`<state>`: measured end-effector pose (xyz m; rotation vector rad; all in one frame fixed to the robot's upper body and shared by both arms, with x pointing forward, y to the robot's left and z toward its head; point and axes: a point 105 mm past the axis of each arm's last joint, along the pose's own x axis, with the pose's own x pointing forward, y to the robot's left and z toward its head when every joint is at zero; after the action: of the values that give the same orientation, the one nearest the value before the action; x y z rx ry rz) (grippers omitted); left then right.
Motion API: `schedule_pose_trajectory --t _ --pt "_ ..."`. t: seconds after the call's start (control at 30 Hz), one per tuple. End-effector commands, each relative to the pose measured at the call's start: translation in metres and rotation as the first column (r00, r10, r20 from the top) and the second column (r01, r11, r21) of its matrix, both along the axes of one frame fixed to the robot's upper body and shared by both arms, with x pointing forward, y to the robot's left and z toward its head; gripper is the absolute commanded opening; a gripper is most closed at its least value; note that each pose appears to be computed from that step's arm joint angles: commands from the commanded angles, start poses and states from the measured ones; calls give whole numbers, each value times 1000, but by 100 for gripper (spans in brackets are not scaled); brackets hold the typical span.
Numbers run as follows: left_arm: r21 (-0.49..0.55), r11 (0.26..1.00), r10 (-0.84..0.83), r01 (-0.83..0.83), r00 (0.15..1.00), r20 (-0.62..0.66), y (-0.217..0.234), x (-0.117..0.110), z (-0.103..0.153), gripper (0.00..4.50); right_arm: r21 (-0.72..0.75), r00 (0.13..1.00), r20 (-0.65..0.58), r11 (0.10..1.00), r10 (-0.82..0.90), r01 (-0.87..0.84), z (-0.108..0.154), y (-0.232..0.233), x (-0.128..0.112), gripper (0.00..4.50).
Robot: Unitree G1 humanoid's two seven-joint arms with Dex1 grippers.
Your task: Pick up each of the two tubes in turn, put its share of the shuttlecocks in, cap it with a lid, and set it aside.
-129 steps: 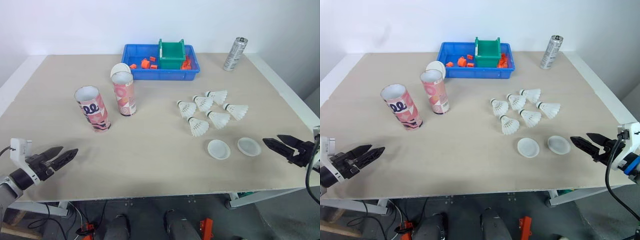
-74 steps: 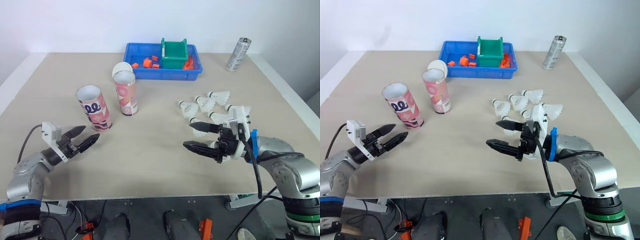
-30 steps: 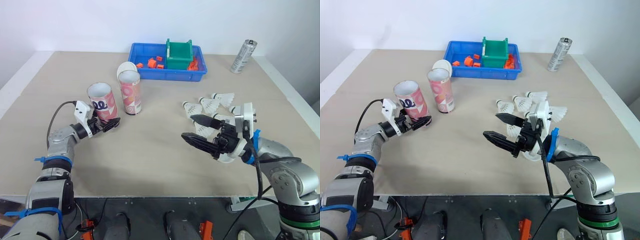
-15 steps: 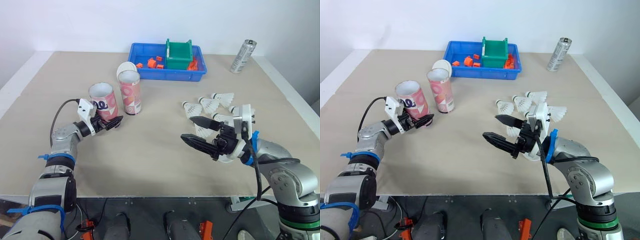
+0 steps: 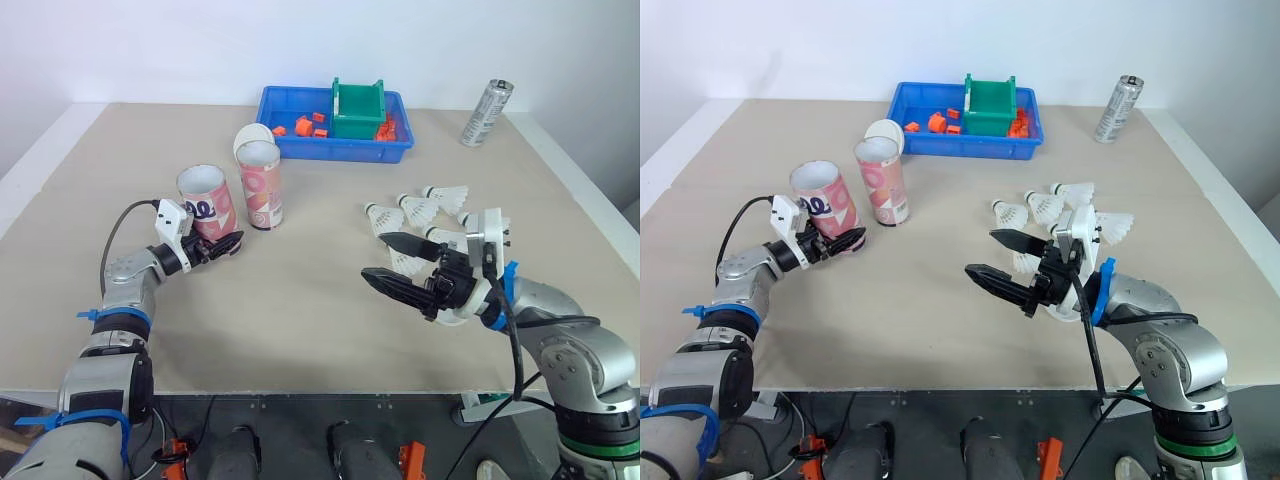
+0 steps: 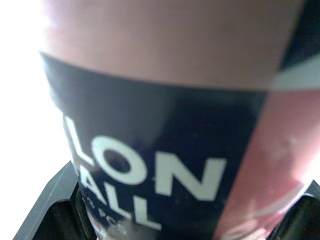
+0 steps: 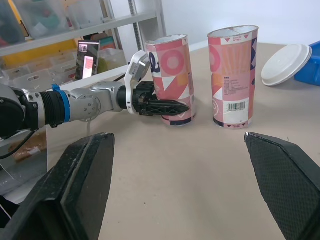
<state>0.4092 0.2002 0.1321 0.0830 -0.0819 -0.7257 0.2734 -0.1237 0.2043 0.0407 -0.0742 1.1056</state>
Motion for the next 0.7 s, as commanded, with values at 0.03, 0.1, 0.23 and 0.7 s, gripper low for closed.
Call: schedule_pose_trajectory --t 0.03,0.1,0.23,0.7 --pt "10 1000 2 -2 998 58 4 0 14 363 4 999 37 1000 17 -17 9 3 -3 450" --pt "11 1000 -1 0 998 64 6 -1 15 363 3 999 36 1000 15 -15 8 2 -3 450" --pt "18 1000 10 -11 998 63 14 -5 14 363 1 1000 29 1000 9 -9 6 0 -4 450" --pt "176 967 -179 183 983 -40 18 -26 20 363 -16 1000 -3 1000 -22 22 0 -6 -6 450"
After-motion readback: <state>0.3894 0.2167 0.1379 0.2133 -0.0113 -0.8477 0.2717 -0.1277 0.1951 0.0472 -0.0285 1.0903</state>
